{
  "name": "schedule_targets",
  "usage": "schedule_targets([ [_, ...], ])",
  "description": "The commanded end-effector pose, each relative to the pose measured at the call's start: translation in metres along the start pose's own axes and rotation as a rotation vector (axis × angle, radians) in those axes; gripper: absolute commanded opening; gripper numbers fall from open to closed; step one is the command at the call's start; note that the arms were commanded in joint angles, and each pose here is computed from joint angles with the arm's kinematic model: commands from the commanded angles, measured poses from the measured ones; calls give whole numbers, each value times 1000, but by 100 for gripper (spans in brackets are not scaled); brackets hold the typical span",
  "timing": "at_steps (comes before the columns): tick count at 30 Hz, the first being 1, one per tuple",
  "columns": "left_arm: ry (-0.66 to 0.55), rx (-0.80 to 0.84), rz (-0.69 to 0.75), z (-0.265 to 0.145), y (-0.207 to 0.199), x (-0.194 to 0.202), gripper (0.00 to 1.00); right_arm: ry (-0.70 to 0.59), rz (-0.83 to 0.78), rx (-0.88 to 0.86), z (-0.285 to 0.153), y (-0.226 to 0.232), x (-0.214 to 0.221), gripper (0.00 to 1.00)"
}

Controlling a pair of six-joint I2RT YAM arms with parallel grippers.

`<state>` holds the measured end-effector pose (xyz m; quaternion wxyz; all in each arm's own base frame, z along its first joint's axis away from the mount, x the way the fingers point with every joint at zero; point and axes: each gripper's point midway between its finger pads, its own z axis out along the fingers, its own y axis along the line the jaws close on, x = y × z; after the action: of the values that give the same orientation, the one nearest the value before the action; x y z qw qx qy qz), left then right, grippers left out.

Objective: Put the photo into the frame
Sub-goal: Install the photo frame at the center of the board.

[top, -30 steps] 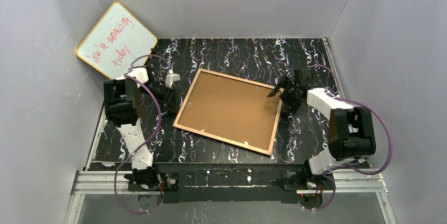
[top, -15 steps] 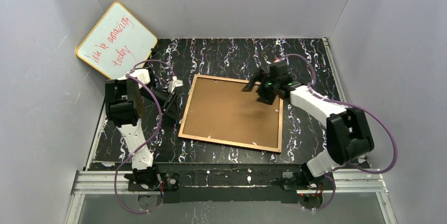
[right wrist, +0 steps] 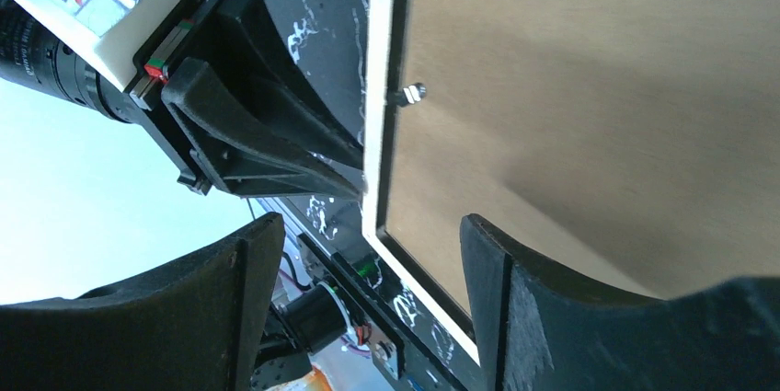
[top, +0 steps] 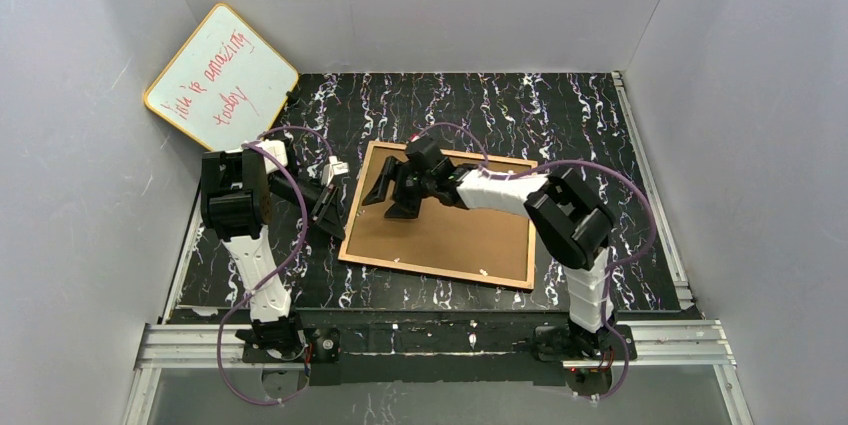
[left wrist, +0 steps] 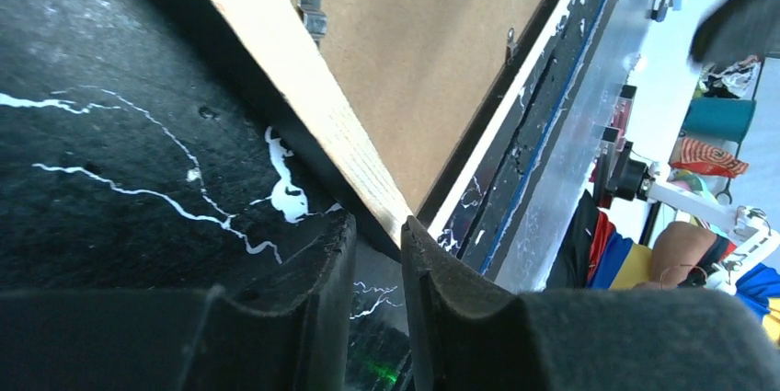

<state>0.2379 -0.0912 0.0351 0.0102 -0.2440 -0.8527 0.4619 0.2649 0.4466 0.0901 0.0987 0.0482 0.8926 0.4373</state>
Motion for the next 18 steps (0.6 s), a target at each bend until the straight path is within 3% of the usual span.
schedule_targets([
  [1,-22,-26,0,0,7,-5,22,13,-7,-71,17,37,7,77],
  [18,-44,-42,-7,2,10,-9,19,-58,-17,35,55,20,5,70],
])
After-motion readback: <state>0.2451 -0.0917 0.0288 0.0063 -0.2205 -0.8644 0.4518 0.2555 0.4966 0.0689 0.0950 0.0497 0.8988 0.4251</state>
